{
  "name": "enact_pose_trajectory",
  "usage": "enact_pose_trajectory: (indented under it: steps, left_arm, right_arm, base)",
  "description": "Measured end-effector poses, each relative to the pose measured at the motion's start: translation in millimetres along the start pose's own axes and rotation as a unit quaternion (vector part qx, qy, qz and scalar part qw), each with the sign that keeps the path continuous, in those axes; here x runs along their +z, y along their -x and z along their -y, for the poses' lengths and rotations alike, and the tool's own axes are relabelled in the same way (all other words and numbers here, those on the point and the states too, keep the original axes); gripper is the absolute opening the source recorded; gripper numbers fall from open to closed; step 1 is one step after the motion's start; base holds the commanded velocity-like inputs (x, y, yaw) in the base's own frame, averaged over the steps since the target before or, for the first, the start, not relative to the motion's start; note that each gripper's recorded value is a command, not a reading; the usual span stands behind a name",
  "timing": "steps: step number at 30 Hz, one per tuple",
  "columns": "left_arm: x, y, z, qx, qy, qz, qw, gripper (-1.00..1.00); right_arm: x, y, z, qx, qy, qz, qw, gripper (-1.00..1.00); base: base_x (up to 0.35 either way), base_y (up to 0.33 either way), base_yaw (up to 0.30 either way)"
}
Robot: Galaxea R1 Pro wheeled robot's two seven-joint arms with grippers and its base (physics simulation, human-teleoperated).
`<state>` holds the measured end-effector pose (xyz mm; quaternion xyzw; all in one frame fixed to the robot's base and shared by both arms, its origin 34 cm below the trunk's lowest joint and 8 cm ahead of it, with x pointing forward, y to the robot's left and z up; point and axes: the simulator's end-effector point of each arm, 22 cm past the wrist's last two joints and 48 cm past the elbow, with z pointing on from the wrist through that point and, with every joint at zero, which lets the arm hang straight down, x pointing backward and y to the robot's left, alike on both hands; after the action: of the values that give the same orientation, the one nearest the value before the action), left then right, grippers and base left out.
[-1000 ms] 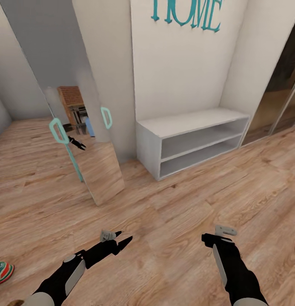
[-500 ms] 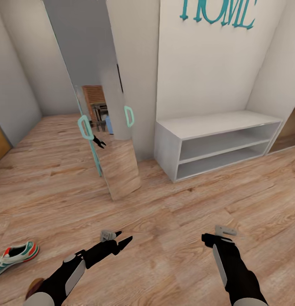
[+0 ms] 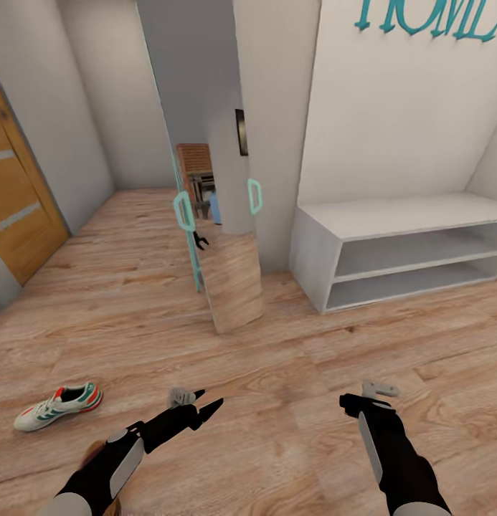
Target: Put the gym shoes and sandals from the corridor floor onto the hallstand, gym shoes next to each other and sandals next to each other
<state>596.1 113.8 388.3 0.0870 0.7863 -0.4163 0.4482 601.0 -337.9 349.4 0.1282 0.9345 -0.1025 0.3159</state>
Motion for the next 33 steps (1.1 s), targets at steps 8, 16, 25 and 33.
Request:
enact_pose_trajectory:
  steps: [8, 16, 25, 33]
  left_arm:
    - [0.2, 0.0, 0.1, 0.0, 0.0, 0.0, 1.0, 1.0]
    - [0.2, 0.1, 0.1, 0.0, 0.0, 0.0, 1.0, 1.0]
    - [0.1, 0.1, -0.1, 0.0, 0.0, 0.0, 1.0, 1.0]
    - [-0.3, 0.4, -0.7, 0.0, 0.001, 0.001, 1.0, 1.0]
  right_arm:
    - [0.0, 0.0, 0.0, 0.0, 0.0, 0.0, 1.0, 1.0]
    - [0.0, 0.0, 0.0, 0.0, 0.0, 0.0, 1.0, 1.0]
    - [0.0, 0.0, 0.0, 0.0, 0.0, 0.0, 1.0, 1.0]
    - [0.0, 0.0, 0.0, 0.0, 0.0, 0.0, 1.0, 1.0]
  base:
    - [0.0, -0.093, 0.291]
    - [0.0, -0.097, 0.291]
    - [0.0, -0.003, 0.29]
    - [0.0, 0.0, 0.291]
